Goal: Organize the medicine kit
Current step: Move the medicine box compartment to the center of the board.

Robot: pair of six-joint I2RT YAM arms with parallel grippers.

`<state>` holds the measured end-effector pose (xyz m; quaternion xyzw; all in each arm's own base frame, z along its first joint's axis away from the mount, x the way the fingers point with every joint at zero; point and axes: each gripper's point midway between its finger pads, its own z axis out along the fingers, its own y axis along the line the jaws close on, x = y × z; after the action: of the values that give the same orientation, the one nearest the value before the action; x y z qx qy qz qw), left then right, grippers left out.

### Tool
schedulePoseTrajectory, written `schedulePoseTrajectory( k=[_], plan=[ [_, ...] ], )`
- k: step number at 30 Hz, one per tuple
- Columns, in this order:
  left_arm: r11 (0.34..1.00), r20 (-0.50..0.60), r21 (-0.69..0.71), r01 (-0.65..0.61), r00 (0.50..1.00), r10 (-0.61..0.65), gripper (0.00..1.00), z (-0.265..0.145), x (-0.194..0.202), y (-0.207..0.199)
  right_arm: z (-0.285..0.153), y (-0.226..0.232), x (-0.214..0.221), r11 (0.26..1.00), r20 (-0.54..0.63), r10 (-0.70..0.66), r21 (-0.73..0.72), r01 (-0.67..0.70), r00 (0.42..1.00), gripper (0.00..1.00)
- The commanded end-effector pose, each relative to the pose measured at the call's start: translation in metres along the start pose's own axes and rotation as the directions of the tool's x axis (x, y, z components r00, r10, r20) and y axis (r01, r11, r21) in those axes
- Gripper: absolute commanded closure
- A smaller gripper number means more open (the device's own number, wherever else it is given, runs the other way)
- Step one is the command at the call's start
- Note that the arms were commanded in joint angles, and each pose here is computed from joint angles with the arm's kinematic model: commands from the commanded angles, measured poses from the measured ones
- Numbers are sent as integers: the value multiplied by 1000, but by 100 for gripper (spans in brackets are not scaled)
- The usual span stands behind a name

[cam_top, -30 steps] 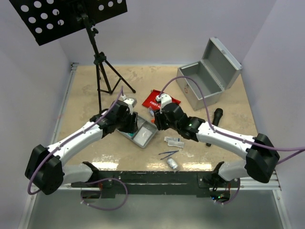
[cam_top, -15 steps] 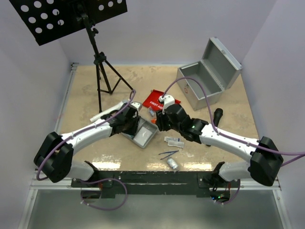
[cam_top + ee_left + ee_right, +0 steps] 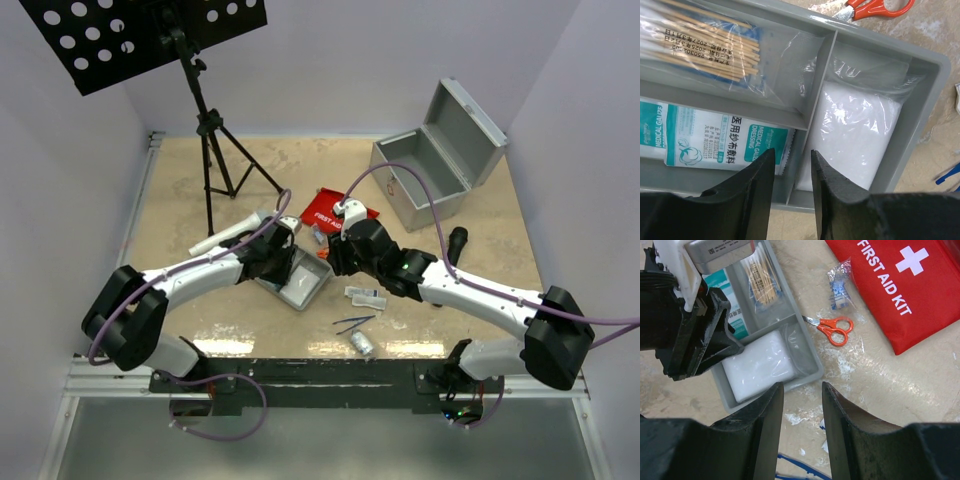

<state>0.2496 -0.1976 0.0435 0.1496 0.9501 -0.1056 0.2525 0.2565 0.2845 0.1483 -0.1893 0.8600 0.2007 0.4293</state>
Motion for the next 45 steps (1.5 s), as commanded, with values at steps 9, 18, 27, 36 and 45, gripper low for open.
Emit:
schedulePoseTrajectory(
  k=[9,18,27,36,45],
  plan=[
    [1000,23,15,14,1000,-14,90,3,-12,-7,-3,-1,-11,1000,46,21,5,-21,999,60],
    [998,117,6,69,991,-69,100,-41,-25,-2,-5,2,-18,1000,60,15,-5,-15,998,60],
    [980,133,-90,178,977,-165,100,-83,-15,19,-2,6,-17,999,65,15,-31,-13,998,60],
    [850,218,-309,426,902,-372,100,-100,0,70,-2,14,-20,997,80,18,-72,-13,997,60],
    [788,190,-381,484,875,-445,100,-88,5,124,-7,17,-21,995,92,18,-96,-9,996,60]
  ],
)
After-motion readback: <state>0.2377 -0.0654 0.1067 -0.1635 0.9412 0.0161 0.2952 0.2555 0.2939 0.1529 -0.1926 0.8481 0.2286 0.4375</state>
